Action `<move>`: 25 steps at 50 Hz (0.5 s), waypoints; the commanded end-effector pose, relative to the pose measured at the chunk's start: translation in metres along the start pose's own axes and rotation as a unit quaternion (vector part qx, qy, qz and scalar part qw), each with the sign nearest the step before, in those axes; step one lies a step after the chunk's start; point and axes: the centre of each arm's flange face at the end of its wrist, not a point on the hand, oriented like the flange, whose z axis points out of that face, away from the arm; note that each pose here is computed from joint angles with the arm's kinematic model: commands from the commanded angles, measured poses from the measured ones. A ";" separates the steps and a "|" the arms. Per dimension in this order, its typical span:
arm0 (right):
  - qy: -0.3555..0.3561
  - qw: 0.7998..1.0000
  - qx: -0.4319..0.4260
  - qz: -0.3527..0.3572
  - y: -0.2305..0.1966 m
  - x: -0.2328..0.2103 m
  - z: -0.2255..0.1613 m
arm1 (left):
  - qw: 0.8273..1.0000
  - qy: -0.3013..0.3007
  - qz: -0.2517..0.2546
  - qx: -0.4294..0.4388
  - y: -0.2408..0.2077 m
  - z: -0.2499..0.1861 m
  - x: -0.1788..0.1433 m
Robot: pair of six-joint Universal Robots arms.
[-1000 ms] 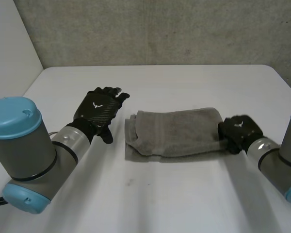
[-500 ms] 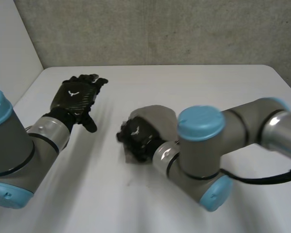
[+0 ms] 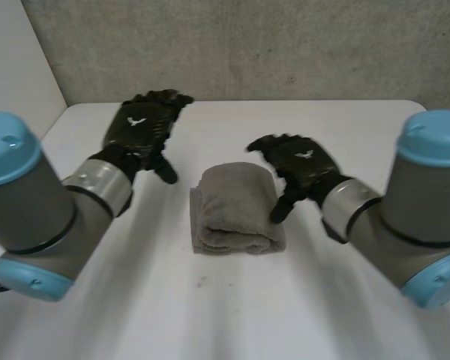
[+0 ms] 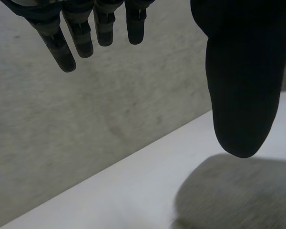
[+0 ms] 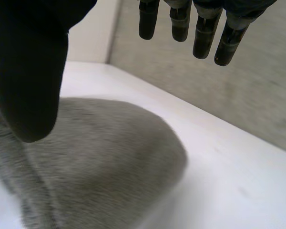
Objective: Fold the towel.
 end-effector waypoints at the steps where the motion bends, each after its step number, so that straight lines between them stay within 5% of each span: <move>1: 0.051 0.994 -0.001 0.099 0.000 0.042 0.001 | 0.997 0.062 -0.037 -0.034 0.018 0.016 0.047; 11: 0.040 0.992 -0.043 0.112 0.024 0.039 0.015 | 0.985 0.065 -0.036 -0.152 0.090 0.026 0.059; 25: -0.026 0.990 -0.109 0.091 0.063 0.005 0.051 | 0.977 0.006 -0.024 -0.214 0.116 0.004 0.040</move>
